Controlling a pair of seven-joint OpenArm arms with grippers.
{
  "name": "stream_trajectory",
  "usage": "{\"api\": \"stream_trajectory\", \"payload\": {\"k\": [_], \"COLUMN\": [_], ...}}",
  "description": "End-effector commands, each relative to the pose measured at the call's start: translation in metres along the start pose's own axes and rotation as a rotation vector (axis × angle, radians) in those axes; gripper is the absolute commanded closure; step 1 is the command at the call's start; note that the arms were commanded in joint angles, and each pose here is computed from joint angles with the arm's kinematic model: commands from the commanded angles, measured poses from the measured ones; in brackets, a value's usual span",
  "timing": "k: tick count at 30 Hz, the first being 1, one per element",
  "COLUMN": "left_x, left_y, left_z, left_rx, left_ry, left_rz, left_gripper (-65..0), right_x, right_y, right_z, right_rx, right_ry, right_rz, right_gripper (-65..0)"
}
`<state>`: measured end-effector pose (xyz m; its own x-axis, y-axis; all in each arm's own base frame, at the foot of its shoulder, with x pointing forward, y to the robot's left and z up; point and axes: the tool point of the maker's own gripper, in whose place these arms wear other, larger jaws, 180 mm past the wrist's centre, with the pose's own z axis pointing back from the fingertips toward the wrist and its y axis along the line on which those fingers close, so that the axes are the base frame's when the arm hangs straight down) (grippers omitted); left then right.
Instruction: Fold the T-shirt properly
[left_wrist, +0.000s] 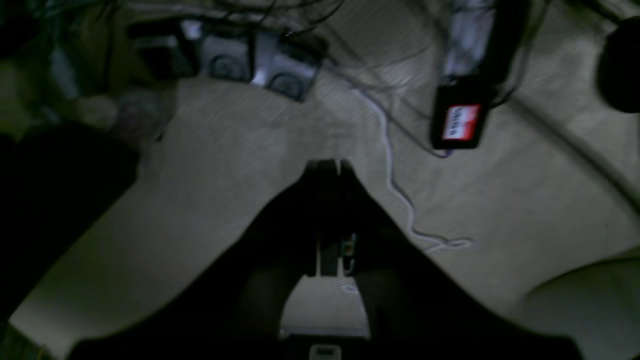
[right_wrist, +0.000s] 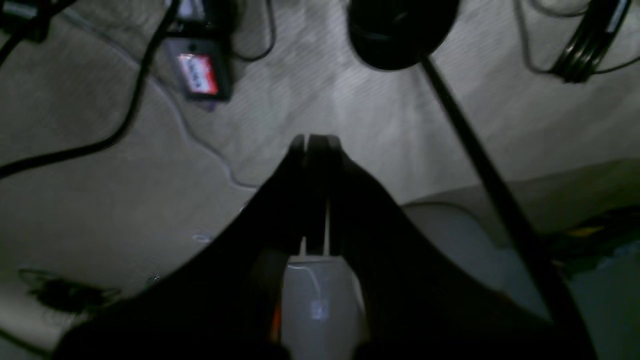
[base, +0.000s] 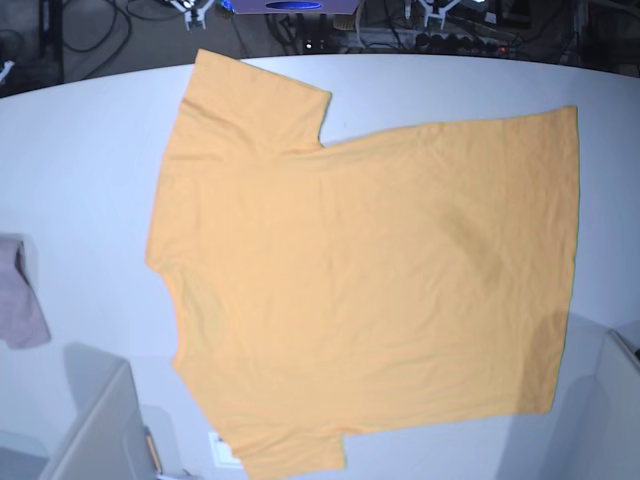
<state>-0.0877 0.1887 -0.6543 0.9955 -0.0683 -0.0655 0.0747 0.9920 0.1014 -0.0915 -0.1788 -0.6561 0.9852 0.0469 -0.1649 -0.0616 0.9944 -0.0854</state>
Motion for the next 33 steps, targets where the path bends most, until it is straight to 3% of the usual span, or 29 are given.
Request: {"api": "stream_trajectory", "payload": {"k": [1,6,15,20,29,33], "left_x": [0.000,-0.006,-0.043,-0.044,-0.028,-0.001], "left_y": [0.008,0.012,0.039,0.049,0.029,0.049], "left_z": [0.002,0.014,0.038,0.067,0.130,0.173], "left_rx": [0.011,0.015,0.046,0.055,0.007,0.061], "left_ry": [-0.026,-0.100,-0.124,-0.203,-0.363,-0.478], "left_rz": [-0.007,-0.026,-0.071,-0.099,-0.136,-0.112], "left_gripper": [0.0,0.0,0.0,0.0,0.0,0.0], "right_x": [-0.012,-0.033,-0.060,-0.069,-0.019,0.003], "right_y": [-0.006,-0.009,-0.006,-0.028,-0.056,-0.073], "right_z": [0.000,0.004,0.019,0.036,0.108,0.145], "right_rx": [-0.009,-0.015,-0.011,-0.059,-0.122,-0.167], "right_ry": [0.009,-0.008,-0.060,-0.044,-0.196,-0.279], "right_rz": [-0.001,0.008,0.020,-0.091,-0.123,-0.189], "right_gripper": [0.0,0.0,0.0,0.0,0.0,0.0]}}
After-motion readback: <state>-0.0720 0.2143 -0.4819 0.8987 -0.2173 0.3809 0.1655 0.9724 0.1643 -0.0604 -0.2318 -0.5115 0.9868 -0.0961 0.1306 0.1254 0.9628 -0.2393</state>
